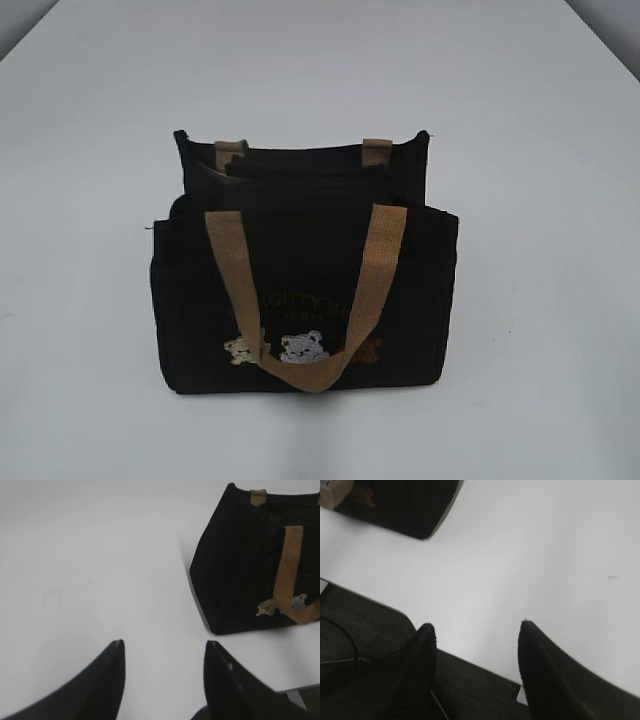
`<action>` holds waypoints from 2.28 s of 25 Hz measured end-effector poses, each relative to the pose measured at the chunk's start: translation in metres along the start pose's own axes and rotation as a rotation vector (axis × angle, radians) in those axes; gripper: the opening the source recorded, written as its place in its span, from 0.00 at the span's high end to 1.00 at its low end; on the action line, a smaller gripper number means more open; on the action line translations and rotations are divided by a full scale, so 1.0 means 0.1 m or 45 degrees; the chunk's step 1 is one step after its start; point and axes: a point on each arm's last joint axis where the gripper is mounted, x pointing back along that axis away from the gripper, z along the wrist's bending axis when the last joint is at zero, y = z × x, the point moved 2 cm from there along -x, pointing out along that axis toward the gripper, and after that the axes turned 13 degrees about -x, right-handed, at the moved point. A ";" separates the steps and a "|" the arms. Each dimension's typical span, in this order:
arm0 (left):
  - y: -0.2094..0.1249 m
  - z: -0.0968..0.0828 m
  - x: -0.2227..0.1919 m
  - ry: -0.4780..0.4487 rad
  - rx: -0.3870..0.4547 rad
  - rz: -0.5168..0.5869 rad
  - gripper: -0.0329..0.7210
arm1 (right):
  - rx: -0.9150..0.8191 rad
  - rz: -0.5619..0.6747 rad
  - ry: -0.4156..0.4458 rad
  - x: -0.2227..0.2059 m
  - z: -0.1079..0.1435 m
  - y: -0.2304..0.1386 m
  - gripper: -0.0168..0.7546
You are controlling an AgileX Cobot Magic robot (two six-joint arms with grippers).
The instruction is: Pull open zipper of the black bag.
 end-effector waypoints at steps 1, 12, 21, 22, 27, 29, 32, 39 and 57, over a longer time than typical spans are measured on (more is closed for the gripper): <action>0.00 0.00 -0.01 0.003 0.002 -0.011 0.44 | 0.003 -0.038 0.003 0.02 0.00 -0.03 0.44; 0.01 0.01 -0.06 0.015 0.004 -0.048 0.46 | 0.011 -0.116 0.005 0.06 -0.01 -0.05 0.44; 0.01 0.01 -0.06 0.015 0.004 -0.049 0.47 | 0.010 -0.117 0.006 0.06 -0.01 -0.05 0.44; 0.01 0.01 -0.06 0.015 0.004 -0.049 0.47 | 0.010 -0.117 0.006 0.06 -0.01 -0.05 0.44; 0.01 0.01 -0.06 0.016 0.005 -0.049 0.48 | 0.008 -0.121 0.003 0.06 -0.01 -0.05 0.44; 0.01 0.01 -0.07 0.028 0.011 -0.046 0.49 | -0.020 -0.126 -0.014 0.06 -0.01 -0.05 0.44; 0.01 0.02 -0.07 0.089 0.041 -0.035 0.52 | -0.097 -0.147 -0.083 0.06 -0.03 -0.04 0.44; 0.01 0.03 -0.07 0.204 0.099 -0.013 0.61 | -0.172 -0.285 -0.175 0.16 -0.03 -0.10 0.44; 0.01 0.03 -0.07 0.204 0.099 -0.013 0.65 | -0.158 -0.368 -0.171 0.23 -0.01 -0.16 0.44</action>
